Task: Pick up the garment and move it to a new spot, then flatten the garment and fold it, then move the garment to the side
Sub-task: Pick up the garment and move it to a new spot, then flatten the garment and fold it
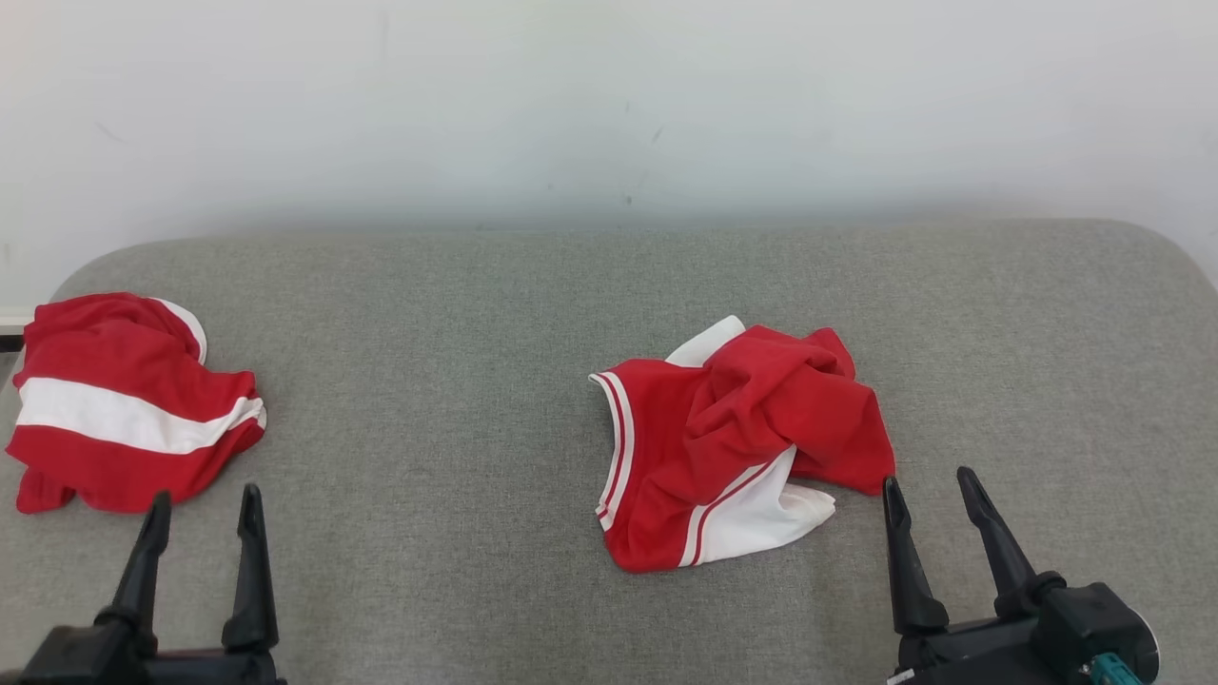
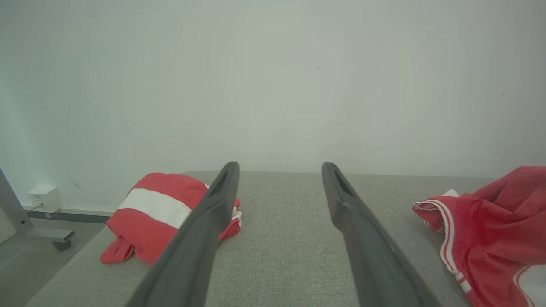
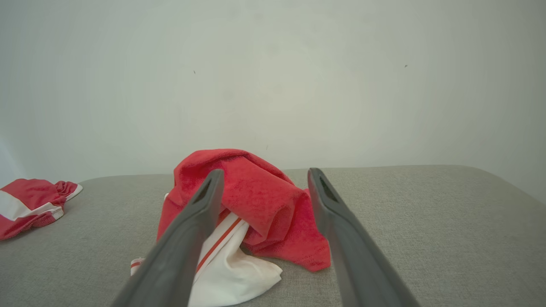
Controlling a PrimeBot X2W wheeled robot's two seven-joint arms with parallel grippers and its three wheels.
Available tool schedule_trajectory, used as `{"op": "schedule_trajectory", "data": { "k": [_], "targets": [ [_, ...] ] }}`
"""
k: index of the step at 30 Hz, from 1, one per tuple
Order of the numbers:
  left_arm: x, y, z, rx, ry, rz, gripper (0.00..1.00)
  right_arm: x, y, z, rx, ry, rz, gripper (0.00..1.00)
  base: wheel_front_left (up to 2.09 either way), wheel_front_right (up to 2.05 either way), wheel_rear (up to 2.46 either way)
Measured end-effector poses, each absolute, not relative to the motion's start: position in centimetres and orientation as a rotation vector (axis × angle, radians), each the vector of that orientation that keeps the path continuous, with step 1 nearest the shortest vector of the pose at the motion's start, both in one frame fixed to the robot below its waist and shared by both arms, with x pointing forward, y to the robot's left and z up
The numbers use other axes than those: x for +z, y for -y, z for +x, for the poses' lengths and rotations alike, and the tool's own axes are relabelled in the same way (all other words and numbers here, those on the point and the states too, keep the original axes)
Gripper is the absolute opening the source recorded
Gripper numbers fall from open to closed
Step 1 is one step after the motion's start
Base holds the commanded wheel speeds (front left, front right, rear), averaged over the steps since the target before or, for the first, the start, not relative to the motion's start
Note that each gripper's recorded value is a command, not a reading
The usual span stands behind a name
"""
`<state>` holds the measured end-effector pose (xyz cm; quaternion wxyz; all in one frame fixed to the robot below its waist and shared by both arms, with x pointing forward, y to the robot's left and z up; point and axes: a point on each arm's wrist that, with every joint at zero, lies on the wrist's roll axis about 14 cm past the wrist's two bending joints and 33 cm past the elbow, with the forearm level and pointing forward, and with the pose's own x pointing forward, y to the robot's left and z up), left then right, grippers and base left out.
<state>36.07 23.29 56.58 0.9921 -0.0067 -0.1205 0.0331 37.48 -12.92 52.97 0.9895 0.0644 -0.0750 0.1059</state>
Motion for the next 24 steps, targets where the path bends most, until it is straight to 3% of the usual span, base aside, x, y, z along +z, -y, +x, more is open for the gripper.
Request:
{"op": "schedule_trajectory", "data": {
  "k": [24],
  "targets": [
    [52.9, -21.7, 34.4, -0.005, 0.139, -0.063, 1.0, 51.8, 14.5, 35.8, 0.168, 0.112, 0.106, 1.0, 0.0, 0.0, 0.0]
  ]
}}
